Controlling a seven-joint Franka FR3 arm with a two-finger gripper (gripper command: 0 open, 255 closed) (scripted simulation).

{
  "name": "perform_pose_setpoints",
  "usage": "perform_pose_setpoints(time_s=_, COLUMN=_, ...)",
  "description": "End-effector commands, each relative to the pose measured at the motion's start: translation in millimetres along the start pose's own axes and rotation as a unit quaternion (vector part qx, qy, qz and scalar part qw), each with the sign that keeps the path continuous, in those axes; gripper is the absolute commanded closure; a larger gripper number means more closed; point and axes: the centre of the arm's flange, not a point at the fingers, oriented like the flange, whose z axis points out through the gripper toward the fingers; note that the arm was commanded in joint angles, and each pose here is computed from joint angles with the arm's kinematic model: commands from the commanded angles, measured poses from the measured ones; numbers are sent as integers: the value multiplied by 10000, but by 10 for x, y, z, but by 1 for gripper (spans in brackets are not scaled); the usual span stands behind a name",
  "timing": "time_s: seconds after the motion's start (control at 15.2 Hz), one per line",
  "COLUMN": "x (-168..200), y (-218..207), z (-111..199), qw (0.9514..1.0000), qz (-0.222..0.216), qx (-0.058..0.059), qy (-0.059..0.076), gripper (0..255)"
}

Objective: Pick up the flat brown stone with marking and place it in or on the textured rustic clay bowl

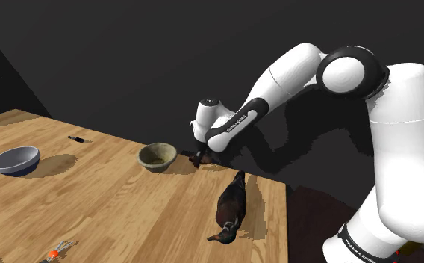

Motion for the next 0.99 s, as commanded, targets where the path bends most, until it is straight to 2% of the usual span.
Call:
perform_pose_setpoints(time_s=0.0, x=-50, y=158, z=190, qw=9999, qz=93, qx=-42, qy=82, gripper=0)
perform_pose_setpoints(time_s=0.46, x=-50, y=158, z=190, qw=9999, qz=93, qx=-42, qy=82, gripper=0)
perform_pose_setpoints(time_s=0.53, x=-61, y=139, z=176, qw=9999, qz=93, qx=-40, qy=83, gripper=255)
perform_pose_setpoints(time_s=0.92, x=-42, y=174, z=135, qw=9999, qz=93, qx=-41, qy=81, gripper=255)
